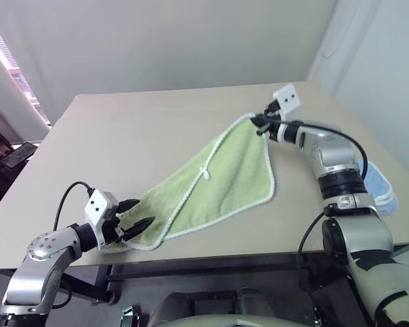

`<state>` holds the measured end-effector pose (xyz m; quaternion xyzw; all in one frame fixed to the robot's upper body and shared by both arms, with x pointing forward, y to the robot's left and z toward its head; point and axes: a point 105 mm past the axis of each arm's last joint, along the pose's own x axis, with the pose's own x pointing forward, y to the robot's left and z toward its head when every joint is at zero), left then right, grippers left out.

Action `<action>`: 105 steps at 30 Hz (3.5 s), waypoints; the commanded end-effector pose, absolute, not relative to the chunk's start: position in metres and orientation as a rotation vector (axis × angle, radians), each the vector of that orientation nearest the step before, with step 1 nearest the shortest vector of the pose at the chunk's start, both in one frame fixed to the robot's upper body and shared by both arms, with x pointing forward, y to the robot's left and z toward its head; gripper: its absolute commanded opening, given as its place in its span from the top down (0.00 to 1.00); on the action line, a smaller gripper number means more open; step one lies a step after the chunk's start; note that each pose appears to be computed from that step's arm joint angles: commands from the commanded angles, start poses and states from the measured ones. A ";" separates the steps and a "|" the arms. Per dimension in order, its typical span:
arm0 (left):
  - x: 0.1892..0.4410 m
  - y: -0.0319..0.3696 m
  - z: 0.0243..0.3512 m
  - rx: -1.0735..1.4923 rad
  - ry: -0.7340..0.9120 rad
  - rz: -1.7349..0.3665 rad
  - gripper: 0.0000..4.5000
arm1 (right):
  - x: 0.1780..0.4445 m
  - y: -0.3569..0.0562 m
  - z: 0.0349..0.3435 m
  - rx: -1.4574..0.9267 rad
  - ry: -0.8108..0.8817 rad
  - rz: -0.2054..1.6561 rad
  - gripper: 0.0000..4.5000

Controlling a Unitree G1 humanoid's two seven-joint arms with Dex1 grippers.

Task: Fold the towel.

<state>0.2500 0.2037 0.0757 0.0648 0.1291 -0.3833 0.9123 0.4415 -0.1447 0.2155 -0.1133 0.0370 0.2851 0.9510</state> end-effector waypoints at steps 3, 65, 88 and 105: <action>0.256 0.197 0.080 0.170 0.220 -0.819 0.15 | 0.435 -0.137 0.287 -0.302 -0.102 0.566 0.99; 0.271 0.129 0.060 0.355 0.446 -0.966 0.99 | 0.421 -0.110 0.331 -0.324 -0.222 0.548 1.00; 0.265 0.196 0.116 0.090 0.377 -0.860 0.74 | 0.435 -0.130 0.301 -0.333 -0.126 0.486 1.00; 0.276 0.183 0.079 0.139 0.413 -0.842 0.77 | 0.433 -0.134 0.299 -0.352 -0.121 0.479 1.00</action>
